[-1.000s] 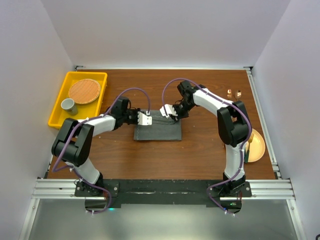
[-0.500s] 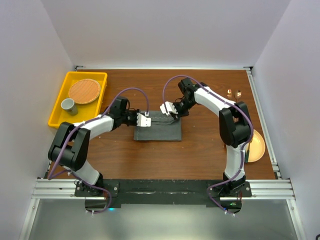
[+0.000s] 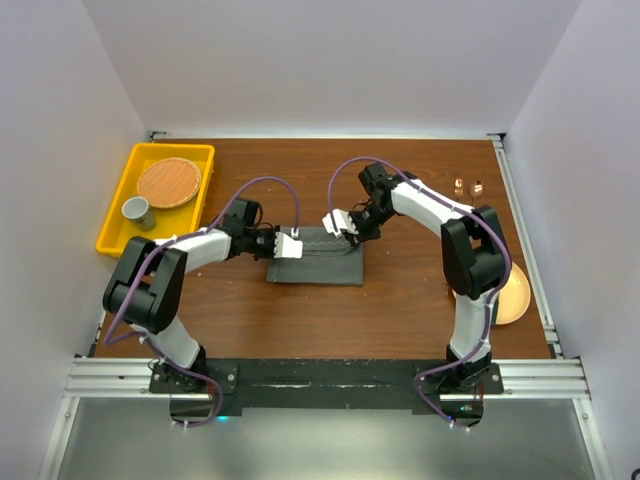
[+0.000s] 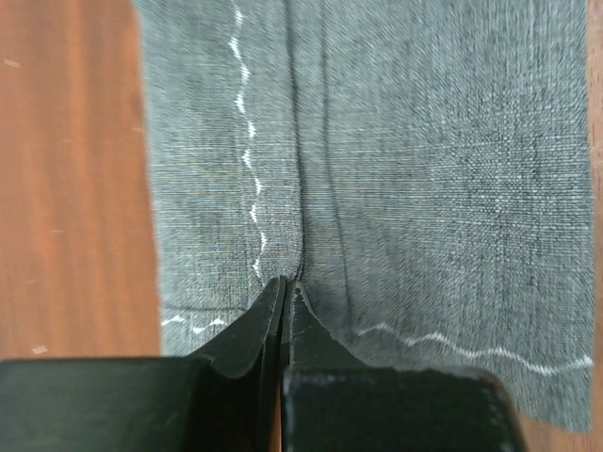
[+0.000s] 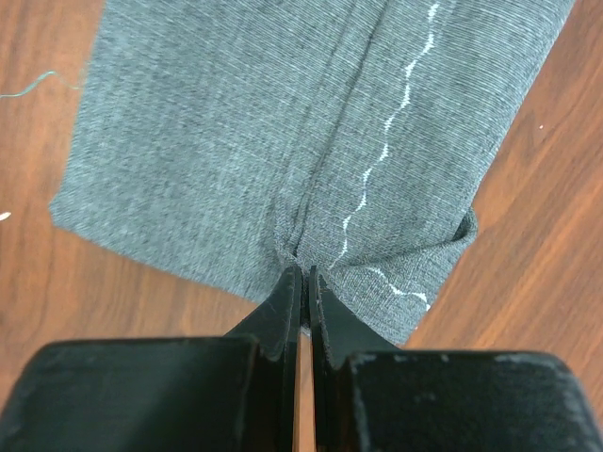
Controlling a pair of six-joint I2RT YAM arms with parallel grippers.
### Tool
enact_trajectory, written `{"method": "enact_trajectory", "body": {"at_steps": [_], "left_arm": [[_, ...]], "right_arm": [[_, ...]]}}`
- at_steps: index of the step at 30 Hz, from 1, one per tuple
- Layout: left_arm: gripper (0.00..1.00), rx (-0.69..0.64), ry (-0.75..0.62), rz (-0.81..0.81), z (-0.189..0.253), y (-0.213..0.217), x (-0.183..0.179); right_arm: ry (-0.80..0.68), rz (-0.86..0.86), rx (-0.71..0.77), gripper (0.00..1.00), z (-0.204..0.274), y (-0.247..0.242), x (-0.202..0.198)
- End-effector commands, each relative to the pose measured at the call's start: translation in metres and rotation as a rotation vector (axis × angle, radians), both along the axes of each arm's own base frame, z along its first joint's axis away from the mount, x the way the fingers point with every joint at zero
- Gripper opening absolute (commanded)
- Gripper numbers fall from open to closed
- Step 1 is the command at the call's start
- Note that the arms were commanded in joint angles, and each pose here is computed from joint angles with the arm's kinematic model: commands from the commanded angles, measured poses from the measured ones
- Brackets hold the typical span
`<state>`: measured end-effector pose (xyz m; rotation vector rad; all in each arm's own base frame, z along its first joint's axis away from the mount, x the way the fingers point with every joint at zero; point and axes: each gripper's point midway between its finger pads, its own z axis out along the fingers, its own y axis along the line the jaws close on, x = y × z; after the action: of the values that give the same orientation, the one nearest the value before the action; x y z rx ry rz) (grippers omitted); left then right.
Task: Fold the napkin into a case and place the utensils inside
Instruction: Smooth out the 2/3-rectangle-folded napkin at the center of the board.
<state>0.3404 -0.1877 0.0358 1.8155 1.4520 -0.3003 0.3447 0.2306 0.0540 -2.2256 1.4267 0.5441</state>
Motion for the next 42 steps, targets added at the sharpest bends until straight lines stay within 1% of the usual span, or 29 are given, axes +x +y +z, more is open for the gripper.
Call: {"method": "enact_trajectory", "body": {"at_steps": [1, 3, 5, 6, 7, 9, 11, 12, 14, 15, 17, 18, 19, 20, 21, 25, 29, 33, 42], "left_arm": [[0.0, -0.013, 0.03, 0.003, -0.006, -0.006, 0.008], [0.0, -0.012, 0.048, 0.007, -0.011, -0.007, 0.008], [0.0, -0.003, 0.065, 0.003, -0.017, -0.006, 0.006], [0.0, 0.003, 0.064, -0.005, -0.018, -0.006, 0.005], [0.0, 0.007, 0.062, -0.011, -0.019, -0.005, 0.004], [0.0, 0.02, 0.063, -0.026, -0.022, -0.003, 0.001], [0.0, 0.025, 0.062, -0.037, -0.024, -0.002, -0.003], [0.0, 0.029, 0.058, -0.043, -0.025, -0.001, -0.004], [0.0, 0.032, 0.062, -0.047, -0.026, -0.001, -0.006], [0.0, 0.032, 0.06, -0.049, -0.026, -0.001, -0.006], [0.0, 0.033, 0.064, -0.051, -0.027, -0.001, -0.007], [0.0, 0.032, 0.062, -0.053, -0.027, -0.001, -0.007], [0.0, 0.033, 0.061, -0.053, -0.027, -0.001, -0.007], [0.0, 0.034, 0.064, -0.052, -0.028, -0.001, -0.008], [0.0, 0.035, 0.061, -0.052, -0.027, 0.0, -0.006], [0.0, 0.034, 0.059, -0.052, -0.026, -0.001, -0.006], [0.0, 0.031, 0.066, -0.051, -0.027, -0.001, -0.007], [0.0, 0.029, 0.067, -0.051, -0.027, -0.001, -0.009], [0.0, 0.027, 0.066, -0.049, -0.027, -0.001, -0.008]], "right_arm": [[0.011, -0.024, 0.024, 0.0, -0.007, 0.007, 0.006], [0.024, -0.025, 0.016, 0.0, -0.008, 0.006, 0.004], [0.026, -0.025, 0.018, 0.08, -0.002, 0.006, 0.003], [0.041, -0.029, 0.013, 0.14, 0.001, 0.004, 0.0], [0.047, -0.037, 0.019, 0.22, 0.007, 0.005, -0.001], [0.066, -0.06, 0.044, 0.3, 0.024, 0.007, -0.006], [0.094, -0.139, 0.089, 0.36, 0.048, 0.013, -0.002], [0.124, -0.204, 0.108, 0.36, 0.062, 0.014, 0.001], [0.155, -0.273, 0.155, 0.37, 0.079, 0.019, 0.007], [0.199, -0.374, 0.176, 0.36, 0.089, 0.019, 0.015], [0.248, -0.479, 0.204, 0.35, 0.097, 0.02, 0.024], [0.293, -0.582, 0.228, 0.34, 0.101, 0.021, 0.035], [0.309, -0.632, 0.235, 0.34, 0.101, 0.022, 0.04], [0.296, -0.679, 0.256, 0.33, 0.102, 0.025, 0.052], [0.325, -0.784, 0.238, 0.32, 0.095, 0.022, 0.057], [0.33, -0.955, 0.204, 0.29, 0.079, 0.012, 0.071], [0.373, -1.047, 0.147, 0.28, 0.062, 0.004, 0.065], [0.452, -1.137, 0.091, 0.28, 0.041, -0.001, 0.051], [0.586, -1.227, 0.024, 0.29, 0.013, -0.002, 0.032]]}}
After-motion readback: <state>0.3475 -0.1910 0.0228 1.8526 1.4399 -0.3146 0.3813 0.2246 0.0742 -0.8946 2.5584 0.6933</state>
